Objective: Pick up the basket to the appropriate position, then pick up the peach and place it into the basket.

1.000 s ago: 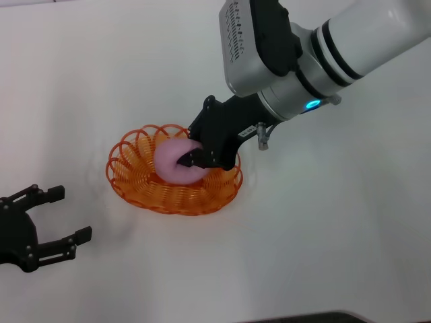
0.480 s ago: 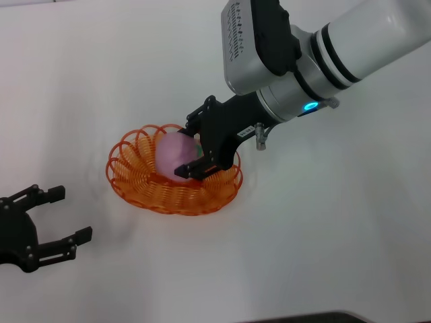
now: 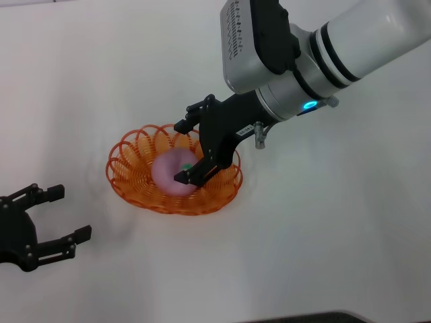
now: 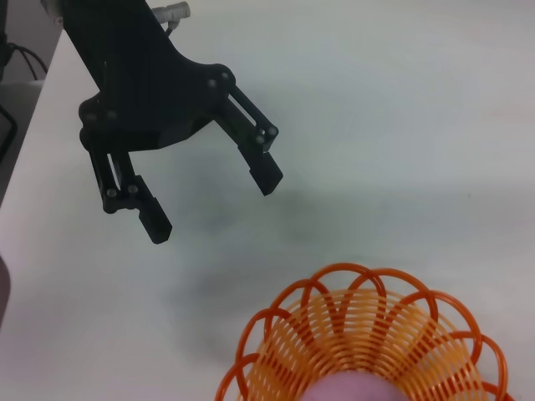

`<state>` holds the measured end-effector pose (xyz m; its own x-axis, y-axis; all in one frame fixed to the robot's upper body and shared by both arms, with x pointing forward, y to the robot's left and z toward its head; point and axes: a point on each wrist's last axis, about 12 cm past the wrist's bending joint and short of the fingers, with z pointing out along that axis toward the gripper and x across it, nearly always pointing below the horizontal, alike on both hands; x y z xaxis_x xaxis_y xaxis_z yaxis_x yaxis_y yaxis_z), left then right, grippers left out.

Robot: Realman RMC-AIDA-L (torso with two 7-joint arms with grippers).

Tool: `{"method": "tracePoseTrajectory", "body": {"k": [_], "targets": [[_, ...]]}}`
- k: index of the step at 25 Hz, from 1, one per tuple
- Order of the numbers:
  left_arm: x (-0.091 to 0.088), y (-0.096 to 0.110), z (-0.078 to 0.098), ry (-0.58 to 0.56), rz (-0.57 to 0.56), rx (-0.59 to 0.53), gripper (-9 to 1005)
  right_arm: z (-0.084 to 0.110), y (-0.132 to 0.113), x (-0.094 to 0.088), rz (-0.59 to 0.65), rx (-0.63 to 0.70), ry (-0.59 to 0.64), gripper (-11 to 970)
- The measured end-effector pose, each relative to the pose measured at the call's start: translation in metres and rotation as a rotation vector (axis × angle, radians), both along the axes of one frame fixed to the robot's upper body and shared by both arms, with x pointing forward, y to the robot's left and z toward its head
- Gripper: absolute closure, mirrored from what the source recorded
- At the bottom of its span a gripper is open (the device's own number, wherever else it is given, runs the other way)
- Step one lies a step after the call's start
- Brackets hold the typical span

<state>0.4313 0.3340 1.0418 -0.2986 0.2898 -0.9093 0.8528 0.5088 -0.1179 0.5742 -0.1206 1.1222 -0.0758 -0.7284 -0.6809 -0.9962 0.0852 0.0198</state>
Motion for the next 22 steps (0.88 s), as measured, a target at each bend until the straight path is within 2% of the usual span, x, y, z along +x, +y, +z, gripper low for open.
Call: {"method": "tracePoseTrajectory", "body": {"k": [3,6,11,13,18,22], "targets": [[0.000,0.000,0.000,0.000,0.001,-0.001,113,0.001,0.000,0.000,-0.002,0.005,-0.002,13],[0.000,0.000,0.000,-0.001,0.002,-0.002,119,0.004,-0.002,-0.001,-0.004,0.042,0.011,15],[-0.001,0.001,0.001,-0.002,0.008,-0.006,121,0.011,-0.022,-0.001,-0.027,0.133,0.028,18],[0.000,0.001,0.001,-0.003,0.011,-0.007,121,0.014,-0.035,-0.003,-0.049,0.183,0.039,19],[0.000,0.003,0.002,-0.015,0.033,-0.021,121,0.016,-0.094,-0.017,-0.148,0.416,0.006,23],[0.001,0.004,0.004,-0.032,0.055,-0.037,122,-0.005,-0.143,-0.039,-0.279,0.576,-0.107,25]]}}
